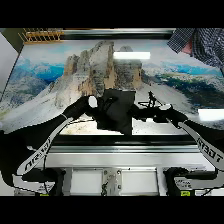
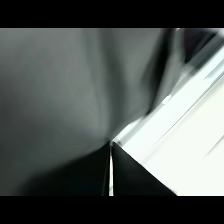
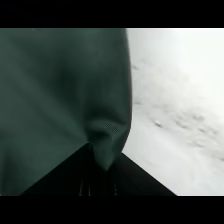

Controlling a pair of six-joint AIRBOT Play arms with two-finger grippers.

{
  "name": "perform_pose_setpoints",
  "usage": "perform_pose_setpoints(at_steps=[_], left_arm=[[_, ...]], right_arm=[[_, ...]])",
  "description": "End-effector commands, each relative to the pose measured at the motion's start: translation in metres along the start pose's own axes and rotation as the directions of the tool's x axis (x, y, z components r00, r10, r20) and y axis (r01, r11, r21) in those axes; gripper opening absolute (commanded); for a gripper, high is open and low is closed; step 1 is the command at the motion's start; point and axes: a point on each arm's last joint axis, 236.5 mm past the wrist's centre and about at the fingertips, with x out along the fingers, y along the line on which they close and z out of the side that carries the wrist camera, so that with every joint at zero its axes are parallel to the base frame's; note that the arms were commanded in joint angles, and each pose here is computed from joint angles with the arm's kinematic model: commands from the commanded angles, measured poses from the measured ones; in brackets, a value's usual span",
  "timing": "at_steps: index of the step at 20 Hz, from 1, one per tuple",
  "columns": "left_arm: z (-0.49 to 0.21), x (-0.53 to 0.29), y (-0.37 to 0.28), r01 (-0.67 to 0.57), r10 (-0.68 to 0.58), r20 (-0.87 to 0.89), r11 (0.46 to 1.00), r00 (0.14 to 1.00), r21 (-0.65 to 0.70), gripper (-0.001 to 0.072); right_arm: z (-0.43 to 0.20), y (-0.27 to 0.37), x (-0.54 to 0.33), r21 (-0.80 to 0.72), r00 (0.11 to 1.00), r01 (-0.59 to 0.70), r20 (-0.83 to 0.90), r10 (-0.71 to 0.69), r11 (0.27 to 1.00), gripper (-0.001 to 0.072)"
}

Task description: Fold the clothes and pants, and hang the long-sleeved shirts on hangers.

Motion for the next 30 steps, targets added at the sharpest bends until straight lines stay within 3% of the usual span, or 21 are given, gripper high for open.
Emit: perform_pose_setpoints(at_steps=[1,2,7,10,14,16,18,23,27,28,29,30], left_arm=[[-0.027,-0.005,0.016,0.014,-0.015,-0.019,0.998,1.0,-0.067,0.0003],[-0.027,-0.013,0.019,0.013,-0.012,0.007,0.997,1.0,-0.075,0.0004],[0.0,-0.07,-0.011,0.011,-0.009,0.17,1.0,0.985,-0.011,0.0003],[0.01,-0.097,-0.028,0.003,-0.013,0.248,0.999,0.969,0.04,0.0003],[0.016,-0.106,-0.032,0.0,-0.011,0.284,0.999,0.959,0.039,0.0003],[0.017,-0.106,-0.031,-0.001,-0.01,0.287,0.999,0.958,0.036,0.0003],[0.02,-0.107,-0.03,-0.003,-0.007,0.302,0.999,0.953,0.034,0.0003],[0.021,-0.107,-0.03,-0.005,-0.006,0.306,0.999,0.952,0.034,0.0003],[0.024,-0.108,-0.028,-0.013,0.002,0.318,0.999,0.948,0.034,0.0003],[0.026,-0.109,-0.028,-0.016,0.004,0.326,0.999,0.945,0.034,0.0003],[0.027,-0.109,-0.028,-0.017,0.005,0.33,0.999,0.944,0.033,0.0004],[0.027,-0.109,-0.028,-0.017,0.005,0.33,0.999,0.944,0.033,0.0004]], right_arm=[[0.004,0.011,0.001,-0.058,1.0,-0.028,0.008,0.029,0.998,0.0084],[0.008,0.016,-0.001,-0.083,0.999,-0.031,0.015,0.032,0.996,0.0021],[0.078,0.012,-0.06,-0.137,0.979,0.053,0.203,-0.024,0.989,0.0021],[0.134,-0.046,-0.149,-0.007,0.91,0.189,0.378,-0.172,0.982,0.0021],[0.164,-0.149,-0.301,0.258,0.708,0.35,0.556,-0.434,0.901,0.0021],[0.153,-0.192,-0.363,0.378,0.618,0.37,0.582,-0.529,0.849,0.0021],[0.132,-0.228,-0.397,0.49,0.582,0.341,0.56,-0.589,0.802,0.0021],[0.068,-0.275,-0.382,0.656,0.62,0.268,0.443,-0.648,0.705,0.0021],[0.026,-0.272,-0.353,0.623,0.649,0.385,0.342,-0.679,0.681,0.0033],[0.019,-0.269,-0.351,0.611,0.654,0.41,0.32,-0.685,0.677,0.0118],[0.015,-0.268,-0.354,0.606,0.653,0.423,0.312,-0.69,0.674,0.0369],[0.01,-0.267,-0.359,0.577,0.643,0.466,0.299,-0.705,0.67,0.0571]])
